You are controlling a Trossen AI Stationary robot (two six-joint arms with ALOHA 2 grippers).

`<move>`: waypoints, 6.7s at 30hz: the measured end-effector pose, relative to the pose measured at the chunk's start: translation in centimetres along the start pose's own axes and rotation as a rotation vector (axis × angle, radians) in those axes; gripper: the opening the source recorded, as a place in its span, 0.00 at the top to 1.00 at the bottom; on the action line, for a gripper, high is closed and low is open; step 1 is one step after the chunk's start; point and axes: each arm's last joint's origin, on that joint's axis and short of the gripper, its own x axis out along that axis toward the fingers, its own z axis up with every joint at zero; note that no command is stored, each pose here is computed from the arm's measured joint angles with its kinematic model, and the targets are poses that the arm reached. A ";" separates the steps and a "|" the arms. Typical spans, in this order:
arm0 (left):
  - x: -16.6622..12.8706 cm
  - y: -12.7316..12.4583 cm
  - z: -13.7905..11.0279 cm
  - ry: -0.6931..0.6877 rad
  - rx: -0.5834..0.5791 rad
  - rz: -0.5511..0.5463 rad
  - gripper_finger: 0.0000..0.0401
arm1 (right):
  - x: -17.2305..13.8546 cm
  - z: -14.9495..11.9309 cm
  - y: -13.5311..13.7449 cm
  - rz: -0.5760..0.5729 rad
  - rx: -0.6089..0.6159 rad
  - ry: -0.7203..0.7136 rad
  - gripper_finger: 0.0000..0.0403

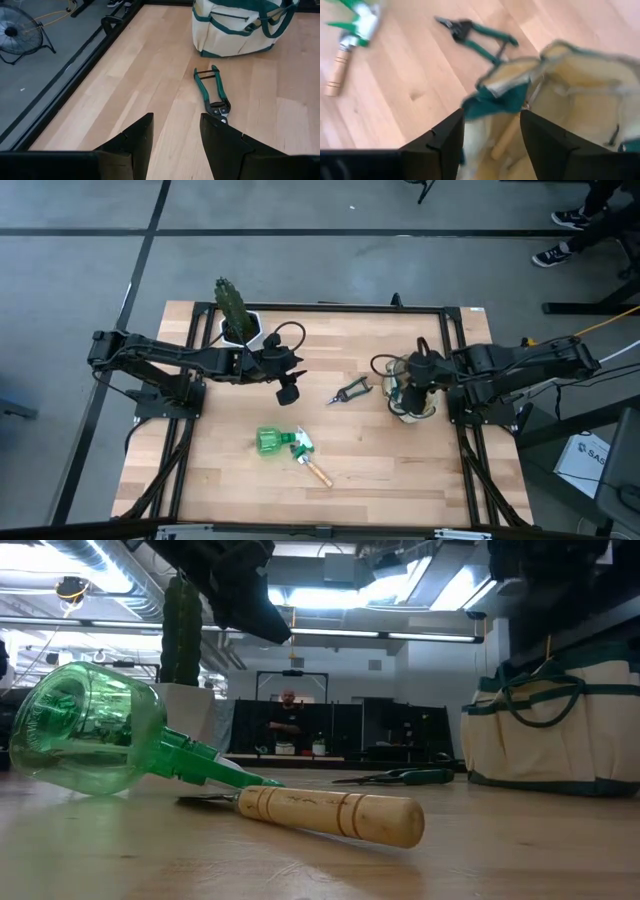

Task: Pick & Place Garden tools in Gardening bag
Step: Put the green shear scissors into the gardening bag

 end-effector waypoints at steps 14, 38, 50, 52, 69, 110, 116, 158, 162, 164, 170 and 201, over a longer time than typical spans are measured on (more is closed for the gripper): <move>0.0 0.0 0.0 0.000 -0.018 -0.004 0.61 | 1.3 4.5 2.9 0.143 -0.282 -0.338 0.53; -0.2 -0.6 -0.1 -0.002 -0.023 -0.023 0.61 | 12.7 5.7 4.3 -0.007 -0.692 -0.059 0.53; -0.2 -0.6 -0.1 -0.001 -0.022 -0.023 0.61 | 18.5 4.9 3.3 -0.093 -0.738 0.123 0.53; -0.2 -0.6 -0.1 -0.001 -0.022 -0.023 0.61 | 19.3 4.8 2.9 -0.089 -0.729 0.154 0.53; -0.2 -0.8 -0.1 0.010 -0.022 -0.098 0.61 | 20.5 4.6 2.5 -0.078 -0.663 0.194 0.66; -0.2 -0.8 -0.1 0.012 -0.022 -0.108 0.61 | 19.8 2.2 8.1 0.420 -0.461 0.249 0.92; -0.2 -0.8 -0.1 0.012 -0.022 -0.108 0.61 | 19.0 1.9 9.5 0.558 -0.474 0.244 0.92; -0.2 -0.8 -0.1 0.011 -0.022 -0.107 0.61 | -5.6 4.0 8.0 0.726 -0.455 -0.807 0.92; -0.2 -0.8 -0.1 0.011 -0.022 -0.108 0.61 | -5.6 4.0 8.0 0.659 -0.360 -0.824 0.92; -0.2 -0.8 -0.1 0.011 -0.022 -0.108 0.61 | -5.6 4.1 8.0 0.625 -0.318 -0.837 0.92; -0.2 -0.8 -0.1 0.012 -0.022 -0.107 0.61 | -6.2 4.7 7.7 0.539 -0.162 -0.939 0.92; -0.2 -0.8 -0.1 0.012 -0.022 -0.108 0.61 | -7.8 1.7 0.2 0.083 0.075 -0.810 0.92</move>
